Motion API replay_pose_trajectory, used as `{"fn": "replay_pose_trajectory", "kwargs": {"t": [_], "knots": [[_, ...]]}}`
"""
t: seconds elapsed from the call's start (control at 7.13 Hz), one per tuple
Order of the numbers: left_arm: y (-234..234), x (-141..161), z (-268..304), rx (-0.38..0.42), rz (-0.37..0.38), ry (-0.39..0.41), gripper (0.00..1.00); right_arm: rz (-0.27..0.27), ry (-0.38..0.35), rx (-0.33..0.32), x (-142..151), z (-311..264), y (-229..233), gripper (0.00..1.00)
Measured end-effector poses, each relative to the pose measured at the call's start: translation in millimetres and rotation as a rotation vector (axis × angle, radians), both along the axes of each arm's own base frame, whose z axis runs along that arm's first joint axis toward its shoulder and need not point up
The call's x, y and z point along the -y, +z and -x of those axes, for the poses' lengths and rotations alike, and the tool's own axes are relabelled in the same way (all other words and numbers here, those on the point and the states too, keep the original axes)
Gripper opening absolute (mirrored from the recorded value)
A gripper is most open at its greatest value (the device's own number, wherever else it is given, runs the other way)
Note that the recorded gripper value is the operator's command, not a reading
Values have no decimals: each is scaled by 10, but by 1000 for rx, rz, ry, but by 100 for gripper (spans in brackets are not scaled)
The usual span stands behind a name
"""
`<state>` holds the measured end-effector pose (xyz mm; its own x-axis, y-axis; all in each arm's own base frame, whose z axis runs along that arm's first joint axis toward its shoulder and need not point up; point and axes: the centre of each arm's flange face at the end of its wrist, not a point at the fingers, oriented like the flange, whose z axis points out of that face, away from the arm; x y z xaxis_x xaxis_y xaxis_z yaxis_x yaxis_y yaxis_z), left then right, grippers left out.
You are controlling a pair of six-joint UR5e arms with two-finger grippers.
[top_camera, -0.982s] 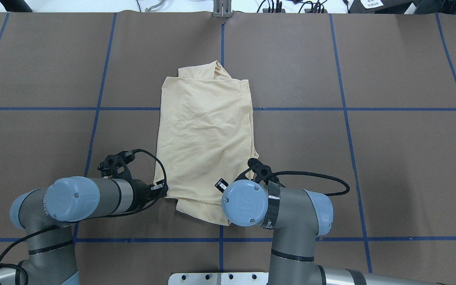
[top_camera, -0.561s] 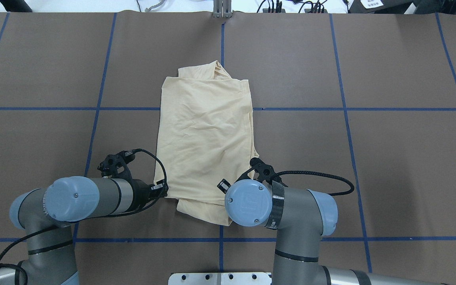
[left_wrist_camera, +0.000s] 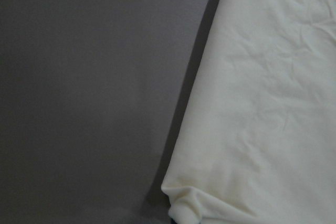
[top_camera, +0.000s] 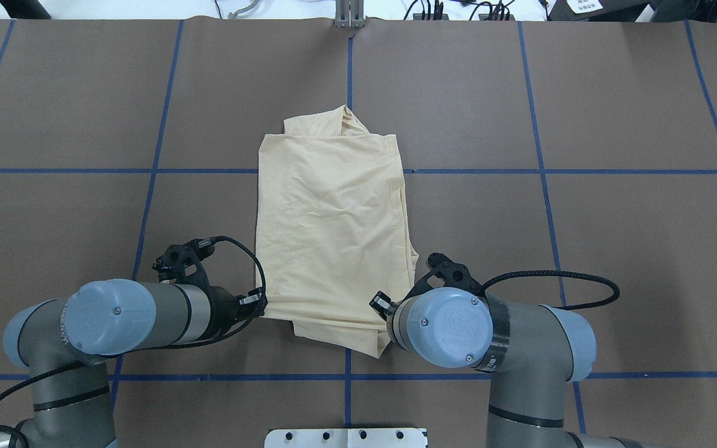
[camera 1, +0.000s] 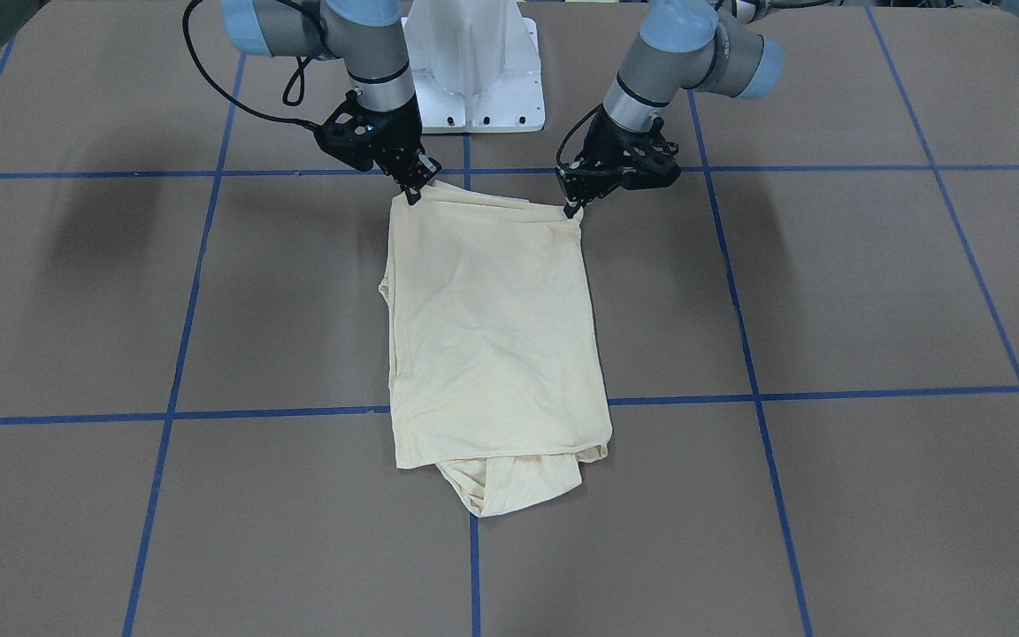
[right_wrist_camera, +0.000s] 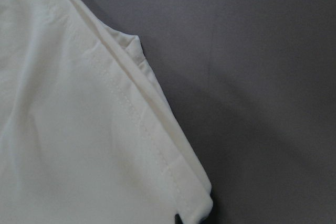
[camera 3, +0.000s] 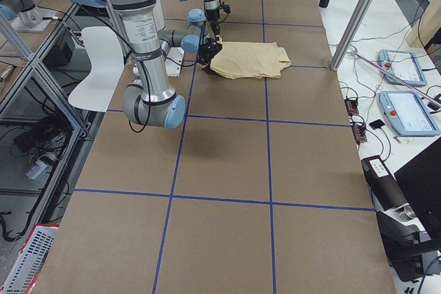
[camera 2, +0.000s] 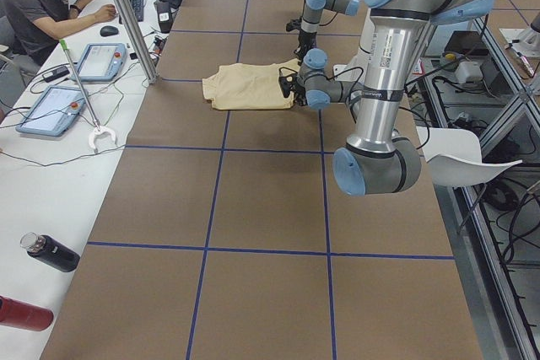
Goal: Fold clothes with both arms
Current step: 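Pull the near edge toward the robot with both grippers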
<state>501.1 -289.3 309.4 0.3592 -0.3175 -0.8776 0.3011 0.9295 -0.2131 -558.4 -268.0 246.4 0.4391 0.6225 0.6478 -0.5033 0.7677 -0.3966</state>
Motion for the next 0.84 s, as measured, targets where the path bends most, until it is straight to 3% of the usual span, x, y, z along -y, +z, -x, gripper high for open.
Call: {"fn": "replay_pose_trajectory", "kwargs": {"t": [0.56,0.84], "knots": [[-192,-630,-151,-24,2,105,0,-7,-26,-6,-182,24,51,0],[-215,-775,-170,-24,3,131,0,-6,-55,10,-329,-40,15,0]]}}
